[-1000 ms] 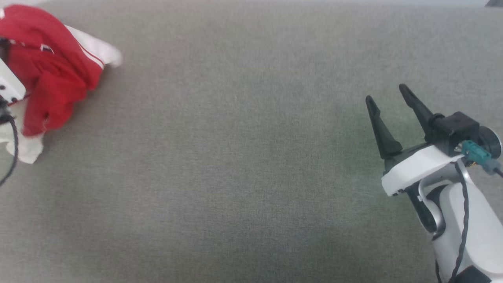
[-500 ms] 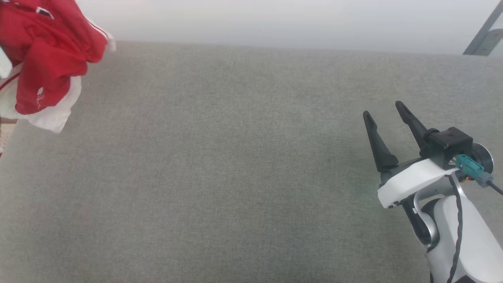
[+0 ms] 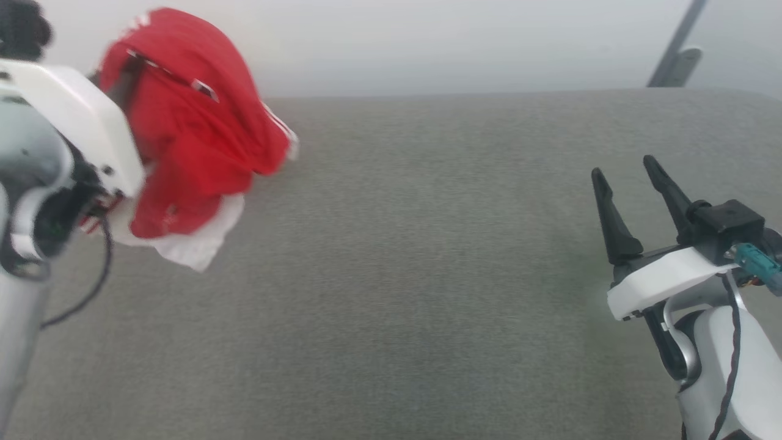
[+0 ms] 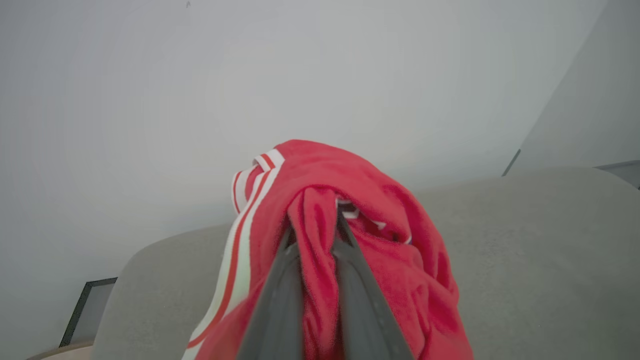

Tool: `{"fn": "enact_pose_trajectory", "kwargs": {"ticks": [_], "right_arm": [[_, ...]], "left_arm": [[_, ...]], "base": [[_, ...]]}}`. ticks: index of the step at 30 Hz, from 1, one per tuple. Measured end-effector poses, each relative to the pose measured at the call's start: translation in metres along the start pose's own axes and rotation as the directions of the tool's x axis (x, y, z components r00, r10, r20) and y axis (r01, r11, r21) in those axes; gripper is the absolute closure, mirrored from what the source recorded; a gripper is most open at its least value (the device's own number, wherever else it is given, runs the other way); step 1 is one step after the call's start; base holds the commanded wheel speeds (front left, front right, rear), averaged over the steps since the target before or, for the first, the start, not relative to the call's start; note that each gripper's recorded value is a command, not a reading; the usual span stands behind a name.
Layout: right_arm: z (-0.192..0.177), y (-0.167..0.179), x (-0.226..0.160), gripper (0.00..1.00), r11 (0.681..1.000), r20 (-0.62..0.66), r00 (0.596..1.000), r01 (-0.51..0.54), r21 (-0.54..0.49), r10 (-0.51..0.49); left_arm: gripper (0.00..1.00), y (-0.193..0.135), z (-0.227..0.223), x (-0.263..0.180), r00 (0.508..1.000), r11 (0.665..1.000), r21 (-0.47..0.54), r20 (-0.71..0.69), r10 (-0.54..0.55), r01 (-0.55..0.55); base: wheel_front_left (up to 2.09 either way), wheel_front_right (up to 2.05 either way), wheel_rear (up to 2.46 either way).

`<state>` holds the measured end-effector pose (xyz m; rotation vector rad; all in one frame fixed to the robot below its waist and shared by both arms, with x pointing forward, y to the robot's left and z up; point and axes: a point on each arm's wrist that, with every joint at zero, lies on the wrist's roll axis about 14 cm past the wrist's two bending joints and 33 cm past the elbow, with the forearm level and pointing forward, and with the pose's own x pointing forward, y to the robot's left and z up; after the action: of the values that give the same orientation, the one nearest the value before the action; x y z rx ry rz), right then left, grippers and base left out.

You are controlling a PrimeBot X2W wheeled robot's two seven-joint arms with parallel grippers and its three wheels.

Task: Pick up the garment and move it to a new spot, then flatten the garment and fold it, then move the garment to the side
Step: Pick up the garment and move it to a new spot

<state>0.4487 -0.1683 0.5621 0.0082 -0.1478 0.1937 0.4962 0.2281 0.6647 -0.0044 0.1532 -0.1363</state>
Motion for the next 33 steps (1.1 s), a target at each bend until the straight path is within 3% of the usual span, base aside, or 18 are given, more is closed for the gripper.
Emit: {"fn": "enact_pose_trajectory", "kwargs": {"ticks": [12,19,20,28,33], "right_arm": [[0.007,-0.073,-0.046,0.00,0.975,0.013,0.975,0.222,-0.032,-0.222],[-0.008,-0.099,-0.073,0.00,0.945,-0.021,0.945,0.326,-0.025,-0.327],[-0.012,-0.102,-0.078,0.00,0.939,-0.028,0.938,0.345,-0.019,-0.345],[-0.029,-0.106,-0.089,0.00,0.925,-0.066,0.923,0.381,-0.008,-0.380],[-0.034,-0.104,-0.090,0.00,0.923,-0.076,0.921,0.384,-0.001,-0.383]], "left_arm": [[1.00,-0.119,-0.042,0.014,0.959,0.966,-0.014,-0.118,-0.257,0.257],[1.00,-0.173,-0.112,0.019,0.881,0.929,-0.072,-0.299,-0.367,0.363],[1.00,-0.180,-0.141,0.018,0.848,0.927,-0.095,-0.380,-0.370,0.362],[1.00,-0.194,-0.231,0.010,0.718,0.926,-0.140,-0.594,-0.362,0.351],[1.00,-0.187,-0.266,0.005,0.672,0.937,-0.162,-0.660,-0.335,0.308]], "base": [[0.00,0.00,0.00],[0.00,0.00,0.00],[0.00,0.00,0.00],[0.00,0.00,0.00],[0.00,0.00,0.00]]}}
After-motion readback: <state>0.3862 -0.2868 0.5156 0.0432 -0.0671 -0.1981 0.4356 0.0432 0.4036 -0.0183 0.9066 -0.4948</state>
